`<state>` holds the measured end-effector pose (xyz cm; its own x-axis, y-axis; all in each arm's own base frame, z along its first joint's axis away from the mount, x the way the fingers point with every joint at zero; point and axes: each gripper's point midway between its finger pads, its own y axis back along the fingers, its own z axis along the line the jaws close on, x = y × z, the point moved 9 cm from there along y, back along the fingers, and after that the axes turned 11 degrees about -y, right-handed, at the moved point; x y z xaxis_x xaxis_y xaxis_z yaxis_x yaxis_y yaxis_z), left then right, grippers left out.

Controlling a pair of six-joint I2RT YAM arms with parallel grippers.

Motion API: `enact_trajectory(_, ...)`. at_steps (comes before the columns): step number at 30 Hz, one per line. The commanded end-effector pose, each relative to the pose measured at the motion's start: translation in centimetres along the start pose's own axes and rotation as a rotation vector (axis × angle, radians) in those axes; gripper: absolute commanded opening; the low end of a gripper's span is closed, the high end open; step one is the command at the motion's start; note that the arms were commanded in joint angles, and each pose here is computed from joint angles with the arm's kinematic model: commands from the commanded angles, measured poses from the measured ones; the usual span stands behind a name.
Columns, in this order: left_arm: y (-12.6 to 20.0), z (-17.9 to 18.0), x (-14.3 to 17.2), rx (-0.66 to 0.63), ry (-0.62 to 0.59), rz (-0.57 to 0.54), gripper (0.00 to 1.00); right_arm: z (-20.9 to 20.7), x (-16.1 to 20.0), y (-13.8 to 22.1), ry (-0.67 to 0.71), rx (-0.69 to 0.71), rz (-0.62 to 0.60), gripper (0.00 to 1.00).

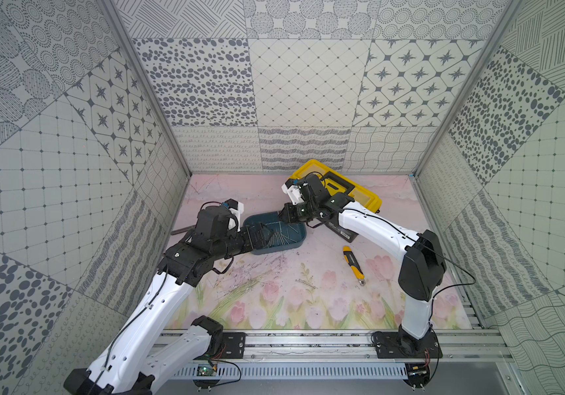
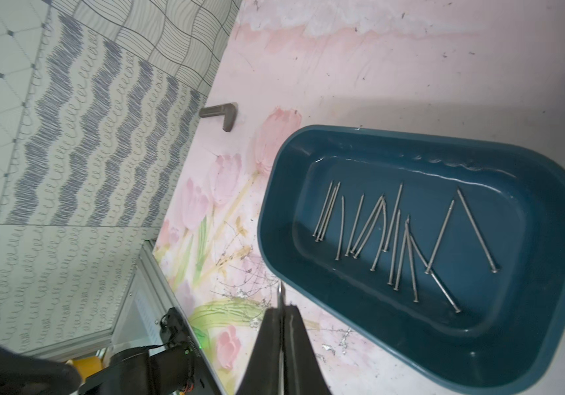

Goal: Put the nails on the desktop into the storage box
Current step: Place the nail in the storage box.

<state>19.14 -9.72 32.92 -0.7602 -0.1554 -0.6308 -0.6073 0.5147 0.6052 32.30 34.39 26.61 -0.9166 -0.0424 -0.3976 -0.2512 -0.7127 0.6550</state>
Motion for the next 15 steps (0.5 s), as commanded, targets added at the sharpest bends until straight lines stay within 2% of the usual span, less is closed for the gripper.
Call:
enact_trajectory(1, 1.2, 1.9, 2.3, -0.176, 0.014, 0.11, 0.99, -1.0, -0.5, -0.6, 0.085, 0.09, 0.02, 0.0)
enact_trajectory(7, 1.7, 2.3, 3.4, -0.198, -0.04, 0.181, 1.0, -2.9, -0.4, -2.7, 0.121, 0.184, 0.063, 0.0)
enact_trajectory(15, 1.7, 2.6, 4.0, -0.211, -0.077, 0.222, 0.99, -4.6, -0.1, -5.0, 0.107, 0.227, 0.095, 0.0)
